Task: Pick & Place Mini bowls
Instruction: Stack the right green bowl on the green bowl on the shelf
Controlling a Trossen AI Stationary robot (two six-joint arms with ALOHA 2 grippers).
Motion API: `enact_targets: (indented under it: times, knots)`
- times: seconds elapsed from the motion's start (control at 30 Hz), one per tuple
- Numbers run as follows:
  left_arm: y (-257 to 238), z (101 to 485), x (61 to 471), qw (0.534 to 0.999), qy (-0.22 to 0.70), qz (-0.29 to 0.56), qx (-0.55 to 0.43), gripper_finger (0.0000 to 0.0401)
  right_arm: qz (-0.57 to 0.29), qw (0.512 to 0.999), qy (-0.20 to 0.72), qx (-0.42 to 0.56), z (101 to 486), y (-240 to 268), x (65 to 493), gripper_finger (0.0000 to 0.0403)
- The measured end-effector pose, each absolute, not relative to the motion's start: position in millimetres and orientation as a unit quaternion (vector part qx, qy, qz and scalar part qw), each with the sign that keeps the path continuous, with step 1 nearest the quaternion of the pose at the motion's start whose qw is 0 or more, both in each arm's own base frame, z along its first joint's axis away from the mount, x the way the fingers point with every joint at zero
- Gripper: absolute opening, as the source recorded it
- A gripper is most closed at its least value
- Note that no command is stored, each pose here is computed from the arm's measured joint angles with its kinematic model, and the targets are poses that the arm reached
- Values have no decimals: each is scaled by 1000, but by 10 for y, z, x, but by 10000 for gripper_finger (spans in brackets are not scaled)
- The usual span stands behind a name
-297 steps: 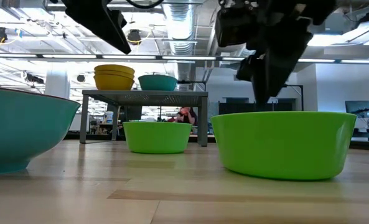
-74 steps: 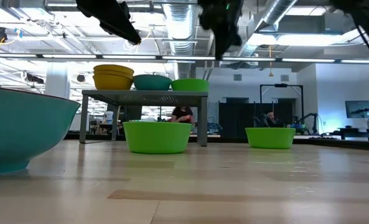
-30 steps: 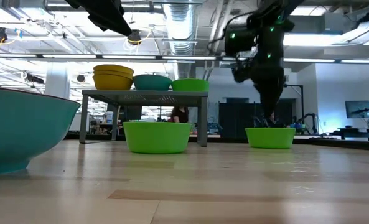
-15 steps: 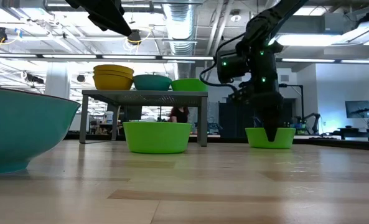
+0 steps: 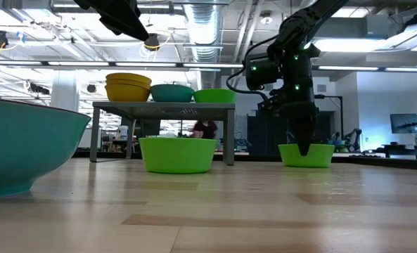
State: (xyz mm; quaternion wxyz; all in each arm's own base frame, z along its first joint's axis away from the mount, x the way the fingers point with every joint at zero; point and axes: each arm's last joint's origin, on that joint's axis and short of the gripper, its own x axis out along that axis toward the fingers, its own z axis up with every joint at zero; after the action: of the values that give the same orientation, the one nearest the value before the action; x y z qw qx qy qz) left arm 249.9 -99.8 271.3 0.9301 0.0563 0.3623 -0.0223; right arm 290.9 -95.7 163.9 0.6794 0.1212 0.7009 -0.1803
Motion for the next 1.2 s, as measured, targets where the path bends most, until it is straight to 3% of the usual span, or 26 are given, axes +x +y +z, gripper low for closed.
enact_targets:
  times: [0.47, 0.97, 1.2]
  knots:
    - [-997, 2718, 2504, 932, 359, -19, 57, 158, -174, 665, 716, 122, 1828, -952, 2950, 3]
    - [-998, 2718, 2504, 932, 358, -19, 57, 158, -172, 710, 679, 70, 2839, -991, 3203, 2]
    - [-997, 2718, 2504, 932, 358, -19, 58, 158, -146, 768, 623, 20, 3364, -1024, 3271, 1]
